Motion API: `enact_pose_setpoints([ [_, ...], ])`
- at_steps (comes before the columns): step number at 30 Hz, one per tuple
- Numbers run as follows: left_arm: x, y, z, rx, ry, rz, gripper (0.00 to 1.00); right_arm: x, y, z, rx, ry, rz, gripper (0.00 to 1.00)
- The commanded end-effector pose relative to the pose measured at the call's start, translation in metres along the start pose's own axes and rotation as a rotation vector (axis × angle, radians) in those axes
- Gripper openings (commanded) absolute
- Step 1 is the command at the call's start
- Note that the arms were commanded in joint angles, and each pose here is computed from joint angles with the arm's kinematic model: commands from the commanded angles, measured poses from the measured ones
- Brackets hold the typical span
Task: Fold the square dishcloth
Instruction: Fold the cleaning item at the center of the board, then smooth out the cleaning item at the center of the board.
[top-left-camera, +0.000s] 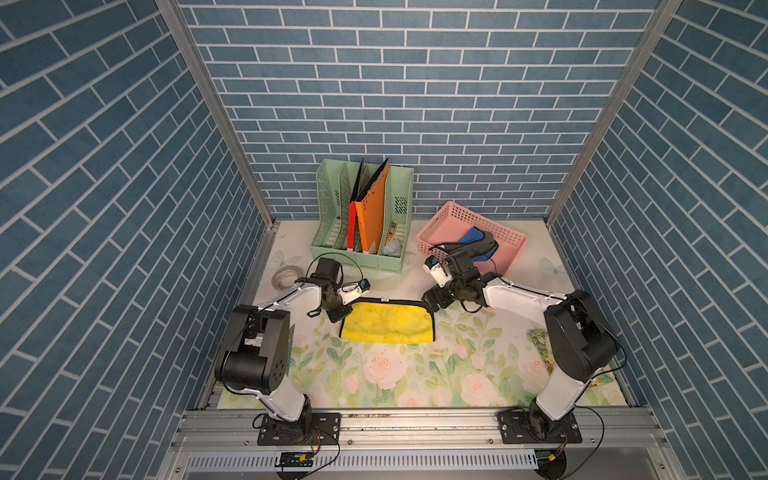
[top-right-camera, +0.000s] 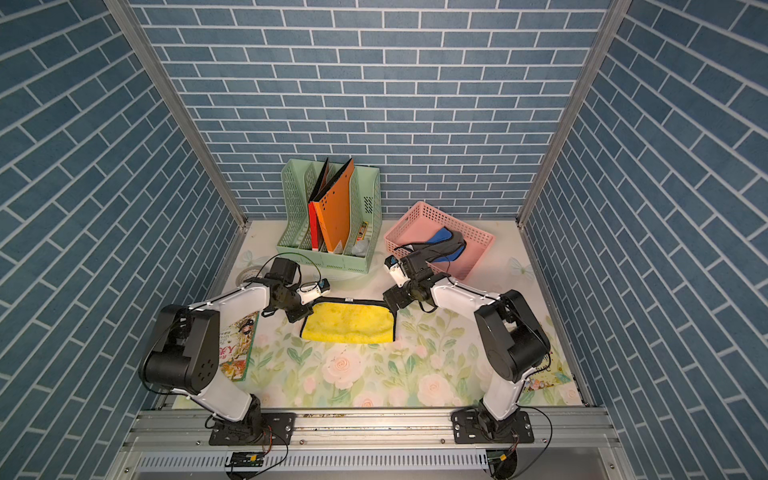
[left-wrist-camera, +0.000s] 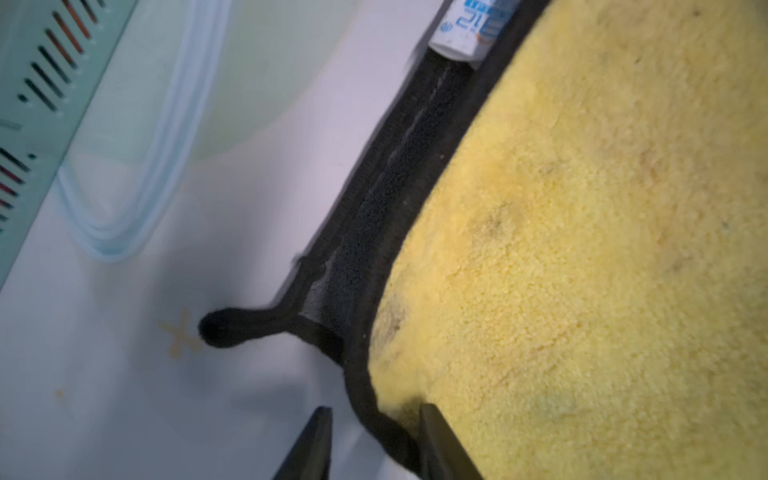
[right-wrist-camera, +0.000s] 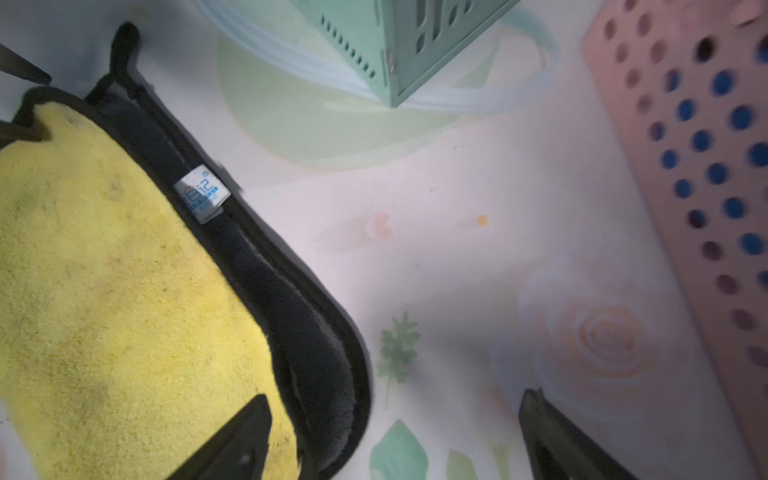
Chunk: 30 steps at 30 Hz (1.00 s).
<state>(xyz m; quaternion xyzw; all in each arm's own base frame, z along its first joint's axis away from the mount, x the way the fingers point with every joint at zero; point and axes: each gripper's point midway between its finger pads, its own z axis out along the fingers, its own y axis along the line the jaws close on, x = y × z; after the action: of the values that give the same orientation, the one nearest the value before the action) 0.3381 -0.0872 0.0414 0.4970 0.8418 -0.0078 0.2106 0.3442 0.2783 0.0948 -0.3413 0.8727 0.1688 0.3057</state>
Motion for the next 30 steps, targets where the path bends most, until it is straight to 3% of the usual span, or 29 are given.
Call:
enact_pose_setpoints([
  [1,-0.004,0.016,-0.023,-0.089,-0.002,-0.013,0.54,-0.009,0.017,-0.02,-0.013,-0.062,0.092,0.82],
  [4,-0.014,0.013,-0.045,-0.064,-0.035,-0.003,0.61,0.004,0.068,-0.024,-0.229,-0.054,0.128,0.7],
  [8,-0.037,-0.029,-0.054,0.152,-0.137,-0.011,0.6,0.024,0.13,-0.018,-0.564,0.013,0.208,0.43],
  [11,-0.033,-0.048,-0.03,0.192,-0.104,-0.033,0.55,0.043,0.136,0.003,-0.619,0.085,0.276,0.26],
  [15,-0.001,-0.077,0.008,0.226,0.015,-0.019,0.52,0.075,0.124,0.03,-0.654,0.187,0.41,0.3],
  [20,0.036,-0.069,0.024,0.133,0.16,0.006,0.49,0.109,0.111,0.045,-0.604,0.288,0.478,0.3],
  [26,0.067,-0.046,0.019,0.055,0.207,0.028,0.48,0.098,0.1,0.013,-0.604,0.23,0.43,0.41],
  [30,0.053,-0.046,0.008,0.061,0.137,0.037,0.49,0.087,0.112,0.0,-0.563,0.255,0.34,0.39],
])
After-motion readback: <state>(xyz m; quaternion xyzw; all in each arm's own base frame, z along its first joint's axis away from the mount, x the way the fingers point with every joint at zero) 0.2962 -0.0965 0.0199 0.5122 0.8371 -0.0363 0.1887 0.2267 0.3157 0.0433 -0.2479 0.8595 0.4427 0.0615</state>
